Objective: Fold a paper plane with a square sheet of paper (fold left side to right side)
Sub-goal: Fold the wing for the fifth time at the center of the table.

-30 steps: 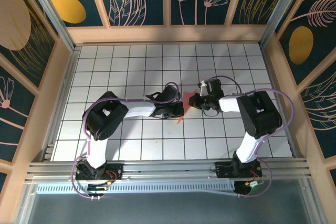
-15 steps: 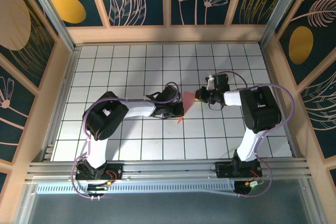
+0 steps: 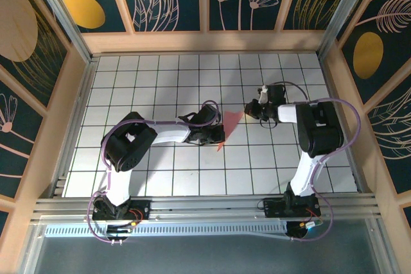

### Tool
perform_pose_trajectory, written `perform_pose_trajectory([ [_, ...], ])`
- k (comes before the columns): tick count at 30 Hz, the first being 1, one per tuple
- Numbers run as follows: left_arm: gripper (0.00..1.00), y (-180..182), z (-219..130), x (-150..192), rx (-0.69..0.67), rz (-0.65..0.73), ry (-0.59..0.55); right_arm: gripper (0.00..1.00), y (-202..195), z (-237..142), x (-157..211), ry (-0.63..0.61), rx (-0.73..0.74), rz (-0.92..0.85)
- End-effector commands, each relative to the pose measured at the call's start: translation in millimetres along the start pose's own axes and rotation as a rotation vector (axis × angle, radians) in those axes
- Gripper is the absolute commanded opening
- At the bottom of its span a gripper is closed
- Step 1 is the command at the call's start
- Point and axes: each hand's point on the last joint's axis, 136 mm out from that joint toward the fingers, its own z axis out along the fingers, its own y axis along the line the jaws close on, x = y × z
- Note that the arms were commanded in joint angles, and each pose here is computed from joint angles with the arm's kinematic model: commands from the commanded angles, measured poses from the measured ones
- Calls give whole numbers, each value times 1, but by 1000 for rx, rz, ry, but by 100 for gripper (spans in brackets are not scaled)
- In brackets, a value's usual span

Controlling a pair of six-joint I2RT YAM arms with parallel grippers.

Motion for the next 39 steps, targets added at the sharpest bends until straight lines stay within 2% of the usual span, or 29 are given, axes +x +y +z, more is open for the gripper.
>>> perform_pose_trajectory([
  [1, 0, 62, 13, 35, -196, -41, 107, 0, -2, -13, -11, -28, 50, -31],
  [4, 0, 62, 12, 35, -195, -41, 103, 0, 13, -26, -7, -29, 6, -36],
  [7, 0, 61, 11, 34, -192, -40, 99, 0, 34, -37, 11, 3, -75, -12],
  [12, 0, 59, 10, 32, -183, -42, 89, 0, 68, -40, 62, 95, -171, 31],
  [16, 0, 58, 8, 31, -182, -41, 83, 0, 81, -30, 91, 145, -205, 67],
  [22, 0, 57, 8, 30, -177, -45, 77, 0, 86, -13, 110, 195, -218, 91],
  [30, 0, 53, 7, 28, -166, -42, 68, 0, 86, -2, 114, 227, -208, 91],
  [39, 0, 25, -8, 10, -72, -41, -3, 0, 44, 11, 138, 297, -48, 115],
])
